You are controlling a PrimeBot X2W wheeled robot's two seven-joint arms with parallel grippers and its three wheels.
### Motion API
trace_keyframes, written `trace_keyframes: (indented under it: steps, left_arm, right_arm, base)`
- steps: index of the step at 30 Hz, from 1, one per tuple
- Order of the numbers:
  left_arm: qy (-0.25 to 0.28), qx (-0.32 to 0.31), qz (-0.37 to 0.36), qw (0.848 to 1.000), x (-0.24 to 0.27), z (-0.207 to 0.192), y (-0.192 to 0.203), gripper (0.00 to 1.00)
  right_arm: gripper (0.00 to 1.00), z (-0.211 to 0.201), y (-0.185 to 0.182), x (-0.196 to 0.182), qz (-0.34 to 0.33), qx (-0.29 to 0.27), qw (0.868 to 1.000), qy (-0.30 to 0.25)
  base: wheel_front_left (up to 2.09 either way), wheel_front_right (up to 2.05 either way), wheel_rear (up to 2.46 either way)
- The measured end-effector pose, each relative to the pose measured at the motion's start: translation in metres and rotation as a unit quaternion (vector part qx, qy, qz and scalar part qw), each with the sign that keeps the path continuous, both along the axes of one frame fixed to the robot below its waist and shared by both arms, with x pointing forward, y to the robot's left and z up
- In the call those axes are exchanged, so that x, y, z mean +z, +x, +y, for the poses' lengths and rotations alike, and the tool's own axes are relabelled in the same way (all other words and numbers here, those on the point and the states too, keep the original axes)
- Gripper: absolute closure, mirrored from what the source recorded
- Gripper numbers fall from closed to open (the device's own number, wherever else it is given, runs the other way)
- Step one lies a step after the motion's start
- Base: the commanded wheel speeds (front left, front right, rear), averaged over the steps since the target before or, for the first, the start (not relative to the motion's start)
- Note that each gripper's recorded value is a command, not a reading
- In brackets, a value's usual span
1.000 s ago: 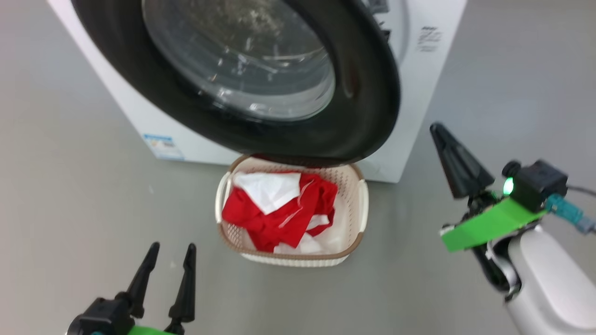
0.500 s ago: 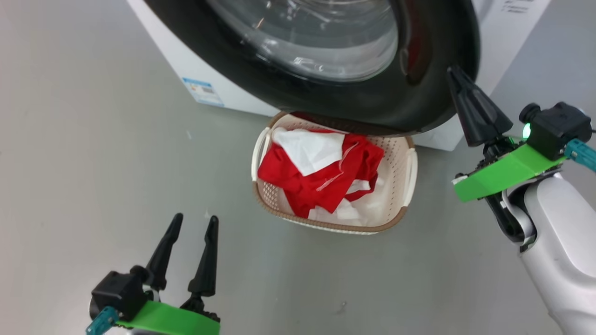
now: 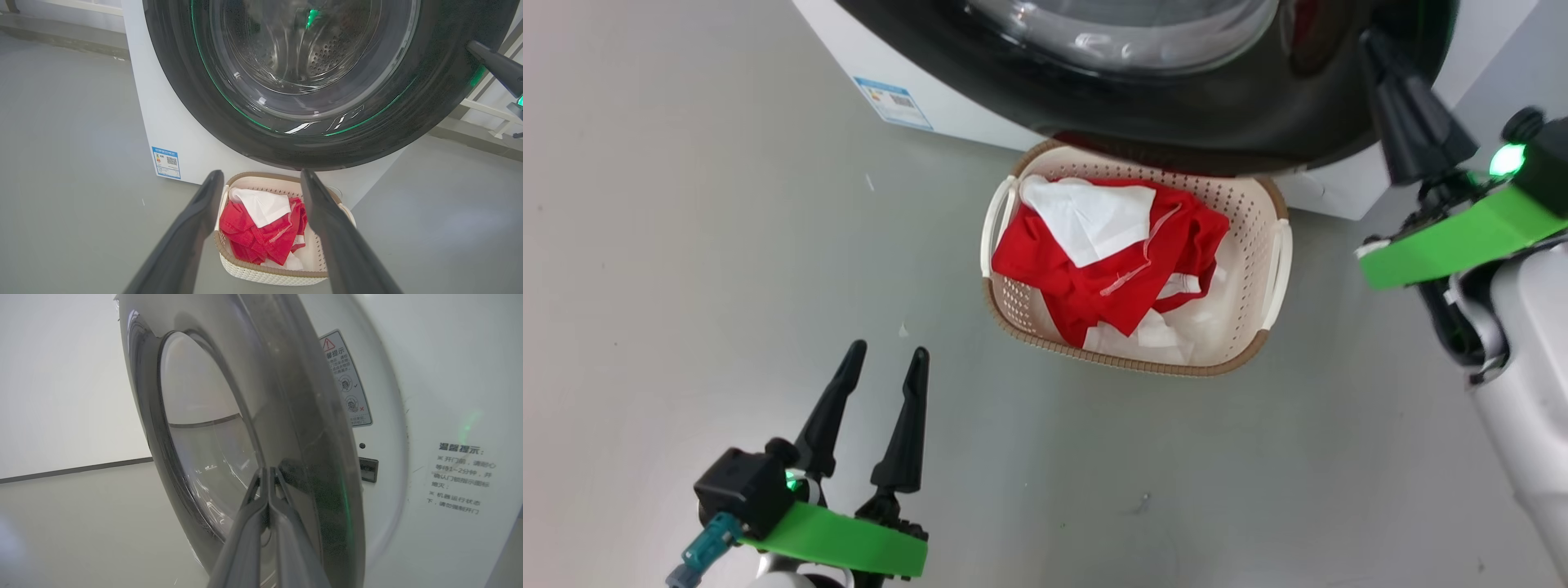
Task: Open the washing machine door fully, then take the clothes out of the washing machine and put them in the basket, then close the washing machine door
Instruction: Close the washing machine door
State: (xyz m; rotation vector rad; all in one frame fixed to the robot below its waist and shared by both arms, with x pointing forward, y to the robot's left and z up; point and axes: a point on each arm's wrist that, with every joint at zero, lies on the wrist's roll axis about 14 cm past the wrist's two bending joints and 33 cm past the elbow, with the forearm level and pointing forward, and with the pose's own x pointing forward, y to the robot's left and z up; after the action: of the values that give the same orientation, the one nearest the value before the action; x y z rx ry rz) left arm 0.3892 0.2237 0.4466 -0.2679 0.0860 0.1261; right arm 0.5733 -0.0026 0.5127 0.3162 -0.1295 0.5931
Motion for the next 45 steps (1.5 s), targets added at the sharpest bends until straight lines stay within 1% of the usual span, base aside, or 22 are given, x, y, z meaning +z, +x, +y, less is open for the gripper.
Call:
trace_keyframes:
  steps: [11, 18, 27, 35, 37, 38, 40, 41, 42, 43, 45]
  left_arm:
    - [-0.006, 0.006, 0.011, 1.0, -0.009, 0.001, 0.009, 0.0]
    - [-0.008, 0.01, 0.016, 1.0, -0.014, 0.002, 0.015, 0.0]
    - [-0.007, 0.009, 0.013, 1.0, -0.015, 0.003, 0.025, 0.0]
    - [-0.008, 0.005, 0.008, 1.0, -0.012, 0.001, 0.025, 0.0]
    - [-0.005, 0.003, 0.007, 1.0, -0.011, 0.0, 0.025, 0.0]
    - [-0.002, 0.002, 0.006, 1.0, -0.01, 0.0, 0.026, 0.0]
    - [0.002, 0.0, 0.003, 1.0, -0.008, -0.001, 0.026, 0.0]
    - [0.004, 0.001, 0.002, 1.0, -0.006, 0.0, 0.026, 0.0]
    - [0.004, 0.002, 0.0, 1.0, -0.005, 0.001, 0.026, 0.0]
    - [0.007, 0.002, -0.001, 1.0, -0.004, 0.002, 0.025, 0.0]
    - [0.01, 0.0, -0.004, 1.0, -0.002, 0.001, 0.025, 0.0]
  right_arm:
    - [1.0, -0.007, 0.031, 0.004, -0.017, -0.02, 1.0, 0.014]
    - [1.0, -0.014, 0.052, 0.013, -0.034, -0.04, 0.998, 0.035]
    - [1.0, -0.011, 0.059, 0.014, -0.046, -0.042, 0.997, 0.045]
    - [1.0, -0.01, 0.052, 0.021, -0.052, -0.038, 0.997, 0.034]
    - [1.0, -0.011, 0.046, 0.017, -0.046, -0.036, 0.998, 0.028]
    - [0.85, -0.012, 0.043, 0.013, -0.041, -0.035, 0.998, 0.023]
    - [0.61, -0.013, 0.033, 0.004, -0.028, -0.033, 0.999, 0.015]
    - [0.52, -0.014, 0.029, 0.001, -0.022, -0.033, 0.999, 0.013]
    - [0.15, -0.015, 0.025, -0.002, -0.016, -0.032, 0.999, 0.01]
    - [0.0, -0.016, 0.02, -0.005, -0.012, -0.033, 0.999, 0.009]
    - [0.0, -0.02, 0.011, -0.009, -0.003, -0.034, 0.999, 0.005]
  base:
    - [0.0, 0.0, 0.0]
    - [0.0, 0.0, 0.0]
    - [0.0, 0.0, 0.0]
    - [0.0, 0.0, 0.0]
    - [0.0, 0.0, 0.0]
    - [0.0, 0.0, 0.0]
    - [0.0, 0.0, 0.0]
    - [0.0, 0.0, 0.0]
    - [0.0, 0.0, 0.0]
    - [0.0, 0.0, 0.0]
    - [0.0, 0.0, 0.0]
